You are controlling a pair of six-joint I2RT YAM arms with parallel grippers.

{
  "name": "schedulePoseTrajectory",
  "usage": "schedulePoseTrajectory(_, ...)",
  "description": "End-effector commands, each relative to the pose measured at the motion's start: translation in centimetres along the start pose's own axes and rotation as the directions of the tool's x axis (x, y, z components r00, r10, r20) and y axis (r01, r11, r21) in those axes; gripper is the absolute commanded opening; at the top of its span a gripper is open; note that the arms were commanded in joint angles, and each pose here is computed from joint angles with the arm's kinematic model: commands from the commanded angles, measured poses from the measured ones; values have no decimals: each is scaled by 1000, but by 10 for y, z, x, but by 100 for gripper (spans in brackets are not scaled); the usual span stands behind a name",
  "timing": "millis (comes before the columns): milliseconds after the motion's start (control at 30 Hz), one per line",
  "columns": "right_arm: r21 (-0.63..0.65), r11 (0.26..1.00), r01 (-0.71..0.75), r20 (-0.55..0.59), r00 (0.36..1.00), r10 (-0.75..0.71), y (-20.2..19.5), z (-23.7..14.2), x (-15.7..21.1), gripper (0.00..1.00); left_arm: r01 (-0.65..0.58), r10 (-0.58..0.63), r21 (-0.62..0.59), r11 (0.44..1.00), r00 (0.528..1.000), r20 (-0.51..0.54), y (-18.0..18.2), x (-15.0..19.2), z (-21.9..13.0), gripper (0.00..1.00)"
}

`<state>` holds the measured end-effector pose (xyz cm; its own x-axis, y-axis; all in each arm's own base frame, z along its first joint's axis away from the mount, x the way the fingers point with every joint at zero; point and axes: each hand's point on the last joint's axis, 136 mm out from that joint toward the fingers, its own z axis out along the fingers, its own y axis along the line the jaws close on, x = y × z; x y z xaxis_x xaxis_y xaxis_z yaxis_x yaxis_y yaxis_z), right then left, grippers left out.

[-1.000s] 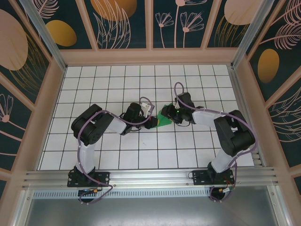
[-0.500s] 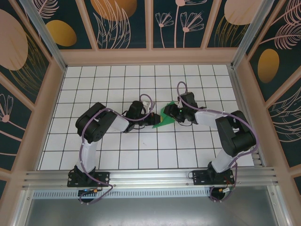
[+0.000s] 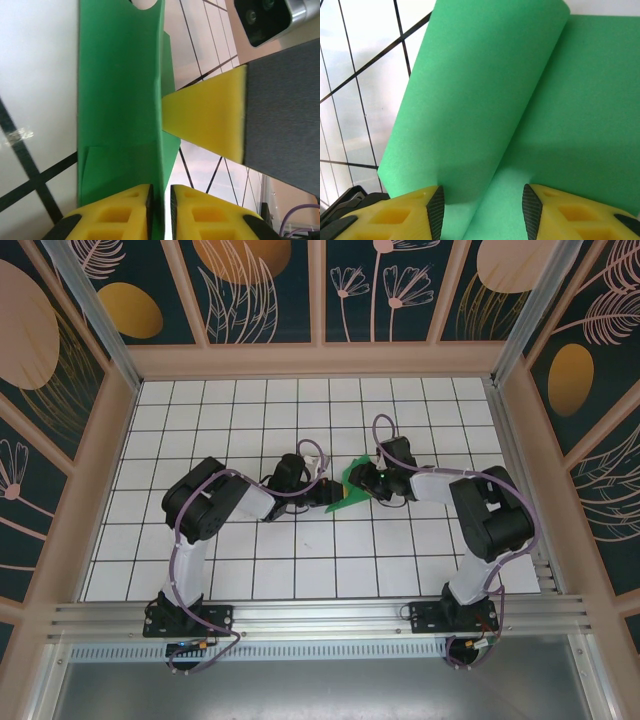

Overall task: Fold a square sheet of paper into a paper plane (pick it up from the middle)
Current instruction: Fourth fold the wing at the center of the table.

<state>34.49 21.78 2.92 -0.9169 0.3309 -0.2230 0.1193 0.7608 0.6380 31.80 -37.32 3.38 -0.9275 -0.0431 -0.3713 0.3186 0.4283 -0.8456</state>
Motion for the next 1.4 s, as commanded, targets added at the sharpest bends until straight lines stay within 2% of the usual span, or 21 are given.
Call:
schedulePoseTrajectory(0, 116, 992, -44, 11, 999, 43, -28, 6, 0, 46, -49, 48, 9, 999, 999, 22, -8, -5, -2, 27)
schedulePoseTrajectory(267, 159, 980, -118, 23, 993, 116, -42, 8, 4, 46, -159, 162, -39, 987, 983, 89, -17, -13, -21, 42)
schedulePoseTrajectory(400, 161, 978, -131, 18, 991, 130, -43, 9, 6, 47, -201, 208, -68, 977, 973, 102, -16, -11, -29, 44)
schedulePoseTrajectory(567, 169, 976, -135, 13, 991, 135, -45, 10, 6, 47, -220, 236, -150, 964, 966, 101, -7, -10, -39, 43)
schedulePoseTrajectory(800, 173, 974, -145, 3, 989, 147, -47, 12, 7, 47, -247, 257, -212, 945, 966, 22, 0, 7, -28, 40)
schedulePoseTrajectory(1100, 172, 974, -150, -7, 988, 153, -47, 13, 8, 47, -261, 268, -210, 942, 963, 6, 1, 6, -17, 37)
schedulePoseTrajectory(1367, 161, 975, -152, -10, 988, 156, -46, 13, 7, 47, -314, 319, -245, 917, 948, -21, 9, 2, -8, 37)
